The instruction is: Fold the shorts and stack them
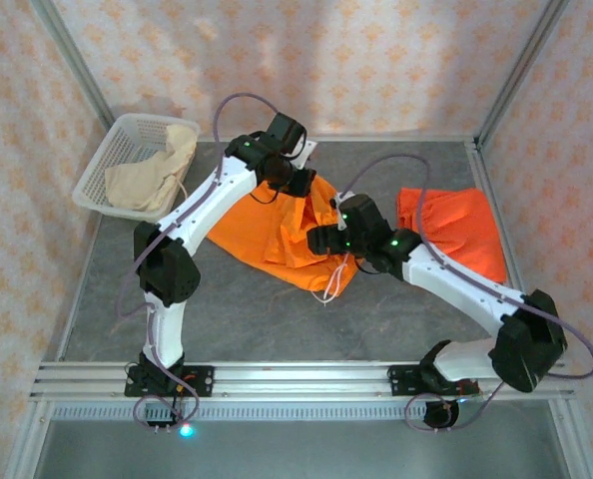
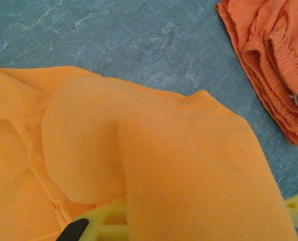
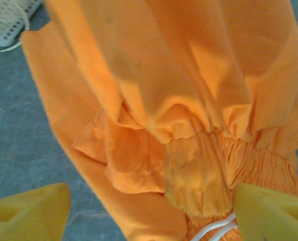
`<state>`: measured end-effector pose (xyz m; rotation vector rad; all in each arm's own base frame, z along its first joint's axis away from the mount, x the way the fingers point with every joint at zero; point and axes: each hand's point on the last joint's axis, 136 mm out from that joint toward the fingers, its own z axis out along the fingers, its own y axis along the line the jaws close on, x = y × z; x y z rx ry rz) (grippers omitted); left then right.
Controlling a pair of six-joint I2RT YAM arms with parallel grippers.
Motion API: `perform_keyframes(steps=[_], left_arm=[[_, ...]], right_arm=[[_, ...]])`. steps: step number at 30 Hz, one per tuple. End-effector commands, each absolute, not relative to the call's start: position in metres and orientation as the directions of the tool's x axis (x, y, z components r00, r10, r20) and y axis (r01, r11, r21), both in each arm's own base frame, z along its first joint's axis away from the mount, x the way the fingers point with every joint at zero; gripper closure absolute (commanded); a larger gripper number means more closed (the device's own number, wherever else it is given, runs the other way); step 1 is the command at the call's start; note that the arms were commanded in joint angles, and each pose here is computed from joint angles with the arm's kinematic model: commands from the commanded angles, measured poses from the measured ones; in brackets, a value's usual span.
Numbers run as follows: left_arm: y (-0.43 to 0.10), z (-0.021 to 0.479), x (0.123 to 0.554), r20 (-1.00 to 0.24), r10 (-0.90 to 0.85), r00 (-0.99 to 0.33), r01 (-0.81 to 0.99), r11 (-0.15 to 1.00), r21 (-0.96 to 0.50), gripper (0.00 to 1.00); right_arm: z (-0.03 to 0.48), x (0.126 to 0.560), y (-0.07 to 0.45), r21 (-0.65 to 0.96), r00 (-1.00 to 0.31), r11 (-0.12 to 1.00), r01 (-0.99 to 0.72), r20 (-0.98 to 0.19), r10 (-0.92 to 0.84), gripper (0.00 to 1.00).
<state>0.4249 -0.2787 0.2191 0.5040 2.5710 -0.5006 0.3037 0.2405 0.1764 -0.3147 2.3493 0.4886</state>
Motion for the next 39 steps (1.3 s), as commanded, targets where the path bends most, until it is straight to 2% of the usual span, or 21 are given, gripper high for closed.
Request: perform_keyframes(steps=[1,6,9,11,14,15,16,18,22,25,30,39], left_arm=[[-0.284,0.231,0.425,-0.535,0.235,-0.812,0.432,0.857,-0.279,1.00],[-0.284,0.234,0.425,-0.539,0.232,-0.810,0.435,0.854,-0.285,1.00],[-0.285,0.234,0.425,-0.542,0.229,-0.809,0.435,0.853,-0.288,1.00],[-0.286,0.235,0.425,-0.543,0.221,-0.810,0.431,0.853,-0.295,1.00],[-0.287,0.237,0.427,-0.551,0.209,-0.808,0.426,0.853,-0.302,0.93],[-0.287,0.237,0.427,-0.551,0.206,-0.809,0.424,0.853,-0.304,0.89],[-0.287,0.240,0.428,-0.561,0.201,-0.803,0.426,0.852,-0.304,0.85],[-0.286,0.246,0.428,-0.581,0.186,-0.792,0.425,0.852,-0.306,0.77],[-0.279,0.263,0.417,-0.643,0.151,-0.751,0.438,0.842,-0.315,0.46],[-0.272,0.261,0.402,-0.667,0.132,-0.733,0.445,0.835,-0.324,0.34],[-0.268,0.221,0.370,-0.640,0.151,-0.753,0.442,0.837,-0.323,0.30],[-0.291,0.122,0.344,-0.484,0.194,-0.853,0.387,0.858,-0.338,0.31]], right_arm=[[0.182,0.332,0.225,0.161,-0.665,0.955,-0.251,-0.746,-0.049,0.23],[0.175,0.343,0.222,0.080,-0.656,0.967,-0.242,-0.748,-0.102,0.32],[0.170,0.346,0.229,0.078,-0.671,0.963,-0.257,-0.732,-0.120,0.42],[0.169,0.350,0.231,0.072,-0.676,0.964,-0.255,-0.726,-0.125,0.56],[0.173,0.356,0.224,0.044,-0.671,0.977,-0.207,-0.734,-0.110,0.90],[0.176,0.358,0.218,0.023,-0.666,0.984,-0.179,-0.738,-0.104,0.97],[0.180,0.360,0.210,0.003,-0.662,0.989,-0.150,-0.743,-0.099,0.99],[0.186,0.364,0.187,-0.030,-0.660,0.997,-0.076,-0.748,-0.073,1.00],[0.183,0.370,0.133,0.024,-0.679,0.996,0.082,-0.730,0.074,1.00],[0.167,0.373,0.104,0.053,-0.710,0.985,0.164,-0.687,0.155,1.00],[0.137,0.377,0.086,0.045,-0.758,0.970,0.238,-0.616,0.215,1.00],[0.113,0.380,0.087,0.094,-0.781,0.956,0.279,-0.556,0.283,1.00]])
